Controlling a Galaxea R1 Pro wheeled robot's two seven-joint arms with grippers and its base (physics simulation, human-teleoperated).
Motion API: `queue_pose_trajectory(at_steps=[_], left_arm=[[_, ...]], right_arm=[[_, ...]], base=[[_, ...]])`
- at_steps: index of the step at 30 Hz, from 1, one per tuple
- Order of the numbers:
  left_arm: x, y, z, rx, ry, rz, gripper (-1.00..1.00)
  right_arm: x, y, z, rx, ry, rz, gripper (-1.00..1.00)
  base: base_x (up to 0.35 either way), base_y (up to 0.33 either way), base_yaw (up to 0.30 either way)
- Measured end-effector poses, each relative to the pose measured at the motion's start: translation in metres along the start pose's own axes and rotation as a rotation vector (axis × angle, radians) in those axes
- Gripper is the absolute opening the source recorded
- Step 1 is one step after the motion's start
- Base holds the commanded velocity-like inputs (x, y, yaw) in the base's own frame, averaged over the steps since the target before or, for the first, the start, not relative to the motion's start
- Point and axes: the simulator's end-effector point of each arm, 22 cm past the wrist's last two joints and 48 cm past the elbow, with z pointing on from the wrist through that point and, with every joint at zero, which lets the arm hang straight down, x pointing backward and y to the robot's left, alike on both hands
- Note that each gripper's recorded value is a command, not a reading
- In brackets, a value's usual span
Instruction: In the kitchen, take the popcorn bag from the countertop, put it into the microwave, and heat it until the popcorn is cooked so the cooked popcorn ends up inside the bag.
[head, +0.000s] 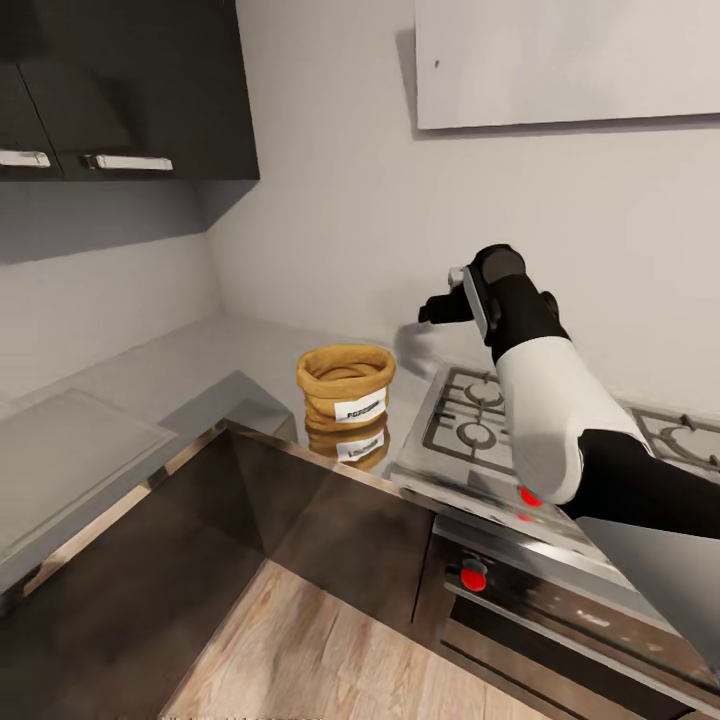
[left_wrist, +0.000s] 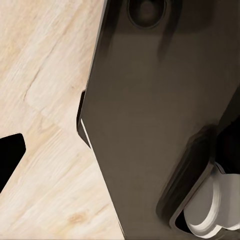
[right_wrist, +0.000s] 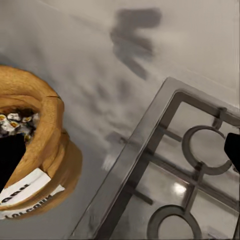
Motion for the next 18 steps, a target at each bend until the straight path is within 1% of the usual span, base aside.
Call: queue_pose_trajectory(at_steps=[4,16,18], left_arm=[[0.0000,0.0000,0.0000,0.000,0.000,0.000,1.00],[-0.0009,-0.0002,0.0000,0.000,-0.003,0.000,1.00],[-0.0010,-0.0002,0.0000,0.000,-0.003,0.000,1.00]], right_arm=[[0.0089,0.0039,0.0058,-0.009,0.025,-0.003,1.00],[0.0108,0.0032,0.0069,-0.007,0.031,-0.002,1.00],[0.0108,0.0031,0.0069,-0.007,0.031,-0.001,1.00]], base=[[0.000,0.000,0.298],[0.000,0.000,0.300],[0.000,0.000,0.184]])
